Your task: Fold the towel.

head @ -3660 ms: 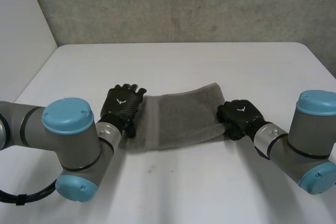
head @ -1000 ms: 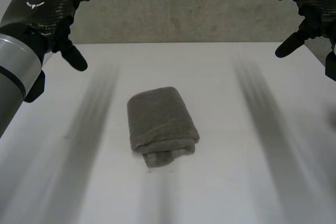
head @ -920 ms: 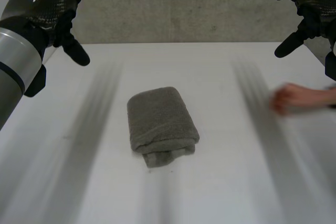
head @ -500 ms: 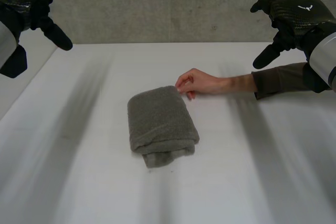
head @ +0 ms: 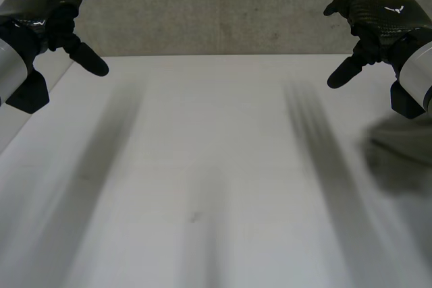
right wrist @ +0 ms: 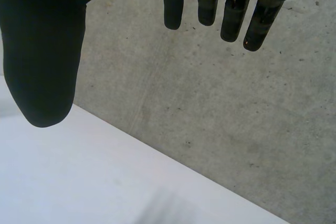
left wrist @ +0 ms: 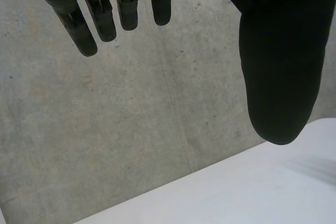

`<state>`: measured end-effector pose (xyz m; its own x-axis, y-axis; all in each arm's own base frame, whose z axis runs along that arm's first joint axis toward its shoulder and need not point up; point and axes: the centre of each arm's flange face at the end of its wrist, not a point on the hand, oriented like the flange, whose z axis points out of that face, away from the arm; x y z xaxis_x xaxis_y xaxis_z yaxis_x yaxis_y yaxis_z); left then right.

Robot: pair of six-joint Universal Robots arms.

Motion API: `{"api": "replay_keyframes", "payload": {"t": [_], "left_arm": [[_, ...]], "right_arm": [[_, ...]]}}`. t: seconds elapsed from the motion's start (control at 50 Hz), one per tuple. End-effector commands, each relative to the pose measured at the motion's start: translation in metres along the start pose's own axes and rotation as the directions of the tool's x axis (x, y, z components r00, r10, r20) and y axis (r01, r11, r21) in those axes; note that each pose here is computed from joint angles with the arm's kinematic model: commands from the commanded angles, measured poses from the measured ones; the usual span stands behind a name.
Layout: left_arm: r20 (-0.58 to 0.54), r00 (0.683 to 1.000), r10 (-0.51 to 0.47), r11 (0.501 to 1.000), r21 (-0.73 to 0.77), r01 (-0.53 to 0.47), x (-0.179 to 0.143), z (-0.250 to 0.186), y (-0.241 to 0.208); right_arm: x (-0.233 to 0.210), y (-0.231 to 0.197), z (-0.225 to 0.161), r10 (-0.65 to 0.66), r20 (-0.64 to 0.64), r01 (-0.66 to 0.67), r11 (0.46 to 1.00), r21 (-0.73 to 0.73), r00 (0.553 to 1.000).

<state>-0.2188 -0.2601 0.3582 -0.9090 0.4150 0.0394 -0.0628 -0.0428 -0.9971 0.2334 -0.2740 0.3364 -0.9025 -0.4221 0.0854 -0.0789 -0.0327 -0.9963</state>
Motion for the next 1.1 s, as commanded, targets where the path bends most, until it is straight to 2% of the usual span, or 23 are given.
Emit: {"api": "replay_keyframes", "payload": {"t": [0.02, 0.1, 0.24, 1.1], "left_arm": [[0.073, 0.997, 0.011, 1.0, 0.02, -0.012, -0.005, -0.006, -0.007], [0.095, 0.995, 0.028, 0.999, 0.019, -0.03, -0.005, -0.009, -0.006], [0.044, 0.998, 0.053, 0.999, 0.008, -0.054, 0.011, -0.016, -0.004], [0.033, 0.998, 0.061, 0.998, 0.012, -0.061, 0.015, -0.016, -0.003]], "right_arm": [[-0.001, 0.002, 0.0, -0.001, 0.002, 0.001, 1.0, -0.005, 1.0], [-0.001, 0.002, 0.0, 0.0, 0.004, 0.0, 1.0, -0.007, 1.0], [-0.001, 0.002, 0.0, 0.0, 0.002, 0.0, 1.0, -0.007, 1.0], [0.0, 0.003, 0.001, 0.0, -0.001, 0.0, 1.0, -0.007, 1.0]]}}
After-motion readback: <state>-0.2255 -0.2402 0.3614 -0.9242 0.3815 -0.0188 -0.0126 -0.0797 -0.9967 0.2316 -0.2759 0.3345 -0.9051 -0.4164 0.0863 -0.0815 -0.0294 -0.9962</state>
